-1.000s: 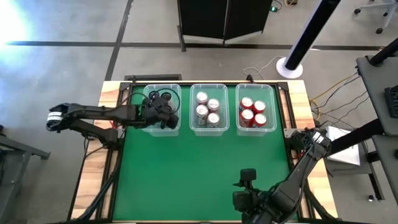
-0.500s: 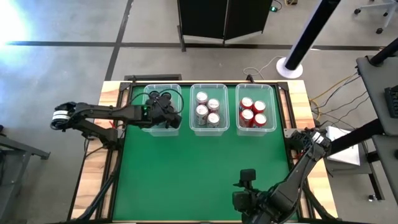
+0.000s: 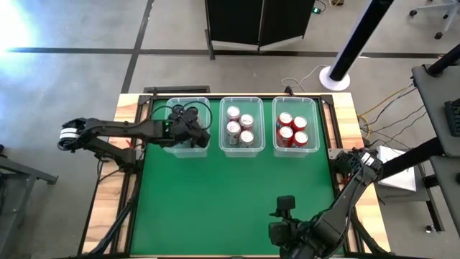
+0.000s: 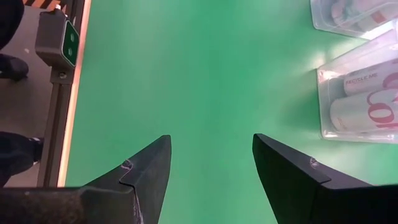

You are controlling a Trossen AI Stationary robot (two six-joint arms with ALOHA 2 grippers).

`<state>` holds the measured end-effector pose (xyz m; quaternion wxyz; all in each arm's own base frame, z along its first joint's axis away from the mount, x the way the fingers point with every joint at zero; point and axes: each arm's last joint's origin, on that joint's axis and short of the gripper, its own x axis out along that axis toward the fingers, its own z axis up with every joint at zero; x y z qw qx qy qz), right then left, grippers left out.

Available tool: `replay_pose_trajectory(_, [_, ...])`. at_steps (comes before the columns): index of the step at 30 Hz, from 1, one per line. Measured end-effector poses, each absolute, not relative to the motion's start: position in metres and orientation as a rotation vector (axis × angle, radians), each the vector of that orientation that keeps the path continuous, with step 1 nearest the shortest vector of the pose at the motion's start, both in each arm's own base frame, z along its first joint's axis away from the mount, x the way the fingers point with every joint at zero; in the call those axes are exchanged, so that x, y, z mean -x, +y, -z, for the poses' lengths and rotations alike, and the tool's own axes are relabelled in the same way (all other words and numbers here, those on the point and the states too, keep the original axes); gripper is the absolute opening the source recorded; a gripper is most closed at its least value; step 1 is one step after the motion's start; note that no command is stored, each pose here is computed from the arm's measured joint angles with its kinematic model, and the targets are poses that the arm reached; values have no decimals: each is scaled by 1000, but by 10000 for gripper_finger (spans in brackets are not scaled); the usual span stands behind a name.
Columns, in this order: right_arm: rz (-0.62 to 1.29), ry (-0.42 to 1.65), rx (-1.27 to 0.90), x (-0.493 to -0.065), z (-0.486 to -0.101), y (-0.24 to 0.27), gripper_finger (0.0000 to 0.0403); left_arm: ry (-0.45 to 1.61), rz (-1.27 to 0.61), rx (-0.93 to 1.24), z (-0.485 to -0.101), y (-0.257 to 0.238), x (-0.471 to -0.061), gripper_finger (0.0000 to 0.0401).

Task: Sort soda cans
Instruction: Put the white soda can into the left transparent bin, then adjust the left transparent bin

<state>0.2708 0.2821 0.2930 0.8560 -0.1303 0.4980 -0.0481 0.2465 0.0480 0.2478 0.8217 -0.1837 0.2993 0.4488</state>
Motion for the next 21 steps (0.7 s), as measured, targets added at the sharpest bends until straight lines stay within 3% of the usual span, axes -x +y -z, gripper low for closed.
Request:
replay_pose_trajectory(14, [79,1011,385,-280,-295,274,219,556,-746,267,-315,2,-249,373])
replay_pose_trajectory(21, [54,963,406,-308,-289,259,219,548,-688,227,-312,-41,-217,349])
